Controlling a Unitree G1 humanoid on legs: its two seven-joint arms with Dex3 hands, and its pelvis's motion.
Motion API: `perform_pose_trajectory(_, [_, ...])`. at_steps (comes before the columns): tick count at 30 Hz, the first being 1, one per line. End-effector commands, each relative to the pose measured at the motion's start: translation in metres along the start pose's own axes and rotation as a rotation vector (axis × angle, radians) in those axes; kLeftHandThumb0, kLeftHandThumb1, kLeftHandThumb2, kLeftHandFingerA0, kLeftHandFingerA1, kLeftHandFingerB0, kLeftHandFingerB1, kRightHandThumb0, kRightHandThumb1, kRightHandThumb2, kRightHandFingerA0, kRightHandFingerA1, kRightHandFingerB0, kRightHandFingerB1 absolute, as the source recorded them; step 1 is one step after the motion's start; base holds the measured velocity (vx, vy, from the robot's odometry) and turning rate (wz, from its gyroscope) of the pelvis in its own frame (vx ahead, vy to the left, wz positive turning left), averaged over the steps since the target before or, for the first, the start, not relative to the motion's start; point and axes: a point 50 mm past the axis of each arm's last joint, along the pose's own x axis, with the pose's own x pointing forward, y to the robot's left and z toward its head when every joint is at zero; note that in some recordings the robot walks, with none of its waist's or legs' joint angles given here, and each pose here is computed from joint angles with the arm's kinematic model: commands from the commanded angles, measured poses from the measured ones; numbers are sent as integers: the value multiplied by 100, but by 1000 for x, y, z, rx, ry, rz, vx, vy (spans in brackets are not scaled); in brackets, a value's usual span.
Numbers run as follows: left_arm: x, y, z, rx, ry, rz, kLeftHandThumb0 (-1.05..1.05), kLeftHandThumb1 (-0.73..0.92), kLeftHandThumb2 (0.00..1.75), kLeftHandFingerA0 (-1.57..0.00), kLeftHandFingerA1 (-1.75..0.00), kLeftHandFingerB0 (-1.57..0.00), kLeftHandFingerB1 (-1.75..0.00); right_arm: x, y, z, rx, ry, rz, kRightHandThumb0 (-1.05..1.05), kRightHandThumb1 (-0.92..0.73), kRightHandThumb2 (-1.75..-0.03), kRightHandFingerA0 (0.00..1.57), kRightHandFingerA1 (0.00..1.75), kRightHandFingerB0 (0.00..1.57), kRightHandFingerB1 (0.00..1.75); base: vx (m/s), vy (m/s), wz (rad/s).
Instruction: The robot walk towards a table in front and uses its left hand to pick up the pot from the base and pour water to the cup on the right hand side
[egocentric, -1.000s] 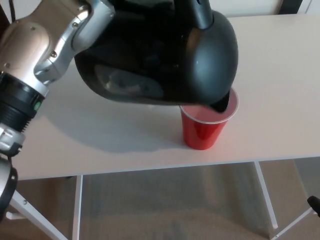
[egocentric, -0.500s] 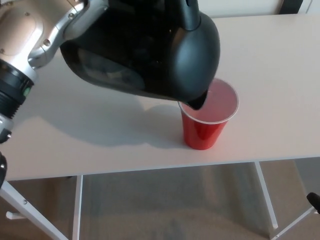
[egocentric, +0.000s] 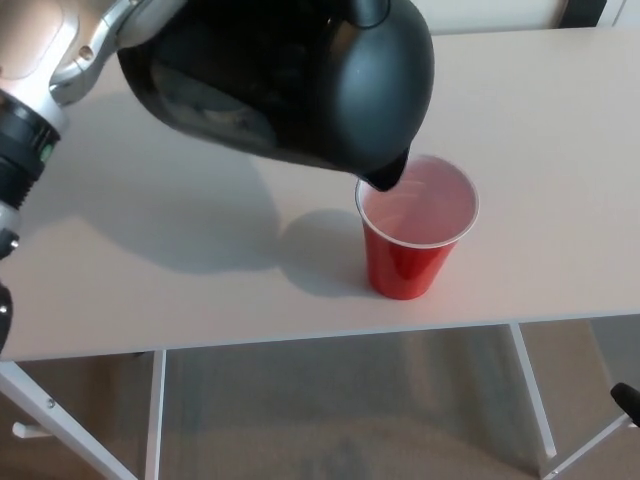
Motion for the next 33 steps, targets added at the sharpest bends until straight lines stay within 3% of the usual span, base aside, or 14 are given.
perform_pose_trajectory(1, [17,8,-2,108,-25,74,-35,58,57,-83,-159,-89,-105,-1,-3,4,-7,-8,-9,-27,-49,-66,50,77,46,56,0,0,0])
perform_pose_trajectory(2, [18,7,-2,109,-31,70,-35,58,57,-83,-159,-89,-105,-1,-3,4,-8,-8,-9,-27,-49,-66,50,77,46,56,0,0,0])
perform_pose_trajectory(3, [20,4,1,133,-46,62,-38,57,61,-86,-150,-92,-74,0,-2,4,-6,-8,-7,-27,-48,-66,49,78,46,56,0,0,0])
perform_pose_trajectory(5, [21,2,2,167,-56,79,-39,56,61,-90,-147,-95,-69,0,-1,3,-8,-8,-3,-28,-47,-66,50,80,45,55,0,0,0])
perform_pose_trajectory(6, [24,0,5,231,-68,46,-42,63,64,-86,-157,-84,-90,0,-1,3,-5,-8,-4,-29,-46,-66,53,81,48,57,0,0,0])
perform_pose_trajectory(8, [27,-3,9,252,-97,49,-43,63,64,-89,-154,-85,-88,-1,0,4,-8,-15,3,-27,-46,-67,52,80,47,57,0,0,0])
perform_pose_trajectory(11, [30,-6,10,246,-87,38,-42,63,59,-91,-157,-85,-118,-1,1,8,-27,-24,10,-29,-47,-67,52,79,45,55,0,0,0])
perform_pose_trajectory(16, [35,-6,17,292,-116,-17,-53,66,63,-88,-153,-79,-68,1,4,10,-14,-29,30,-29,-45,-65,53,76,47,55,0,0,0])
perform_pose_trajectory(22, [38,-6,20,278,-104,-13,-50,64,59,-92,-132,-77,-60,1,6,11,-26,-33,43,-28,-46,-65,50,76,44,53,0,0,0])
perform_pose_trajectory(25, [38,-4,15,262,-79,-4,-45,64,64,-87,-155,-82,-94,1,7,12,-27,-36,52,-29,-46,-64,52,81,46,55,0,0,0])
perform_pose_trajectory(28, [37,-4,12,251,-64,22,-42,65,59,-90,-158,-85,-95,1,8,12,-27,-37,57,-29,-46,-64,52,80,47,55,0,0,0])
perform_pose_trajectory(31, [28,-4,-2,31,173,29,-33,57,57,-86,-151,-90,-57,0,8,11,-42,-36,70,-30,-47,-66,48,77,45,56,0,0,0])
perform_pose_trajectory(32, [23,-3,-11,-128,315,22,-22,61,58,-80,-151,-83,-84,0,9,10,-46,-36,68,-30,-46,-65,53,83,49,58,0,0,0])
perform_pose_trajectory(33, [19,-3,-18,-254,416,15,-22,61,58,-80,-151,-83,-84,0,9,9,-49,-34,60,-30,-46,-65,53,83,49,58,0,0,0])
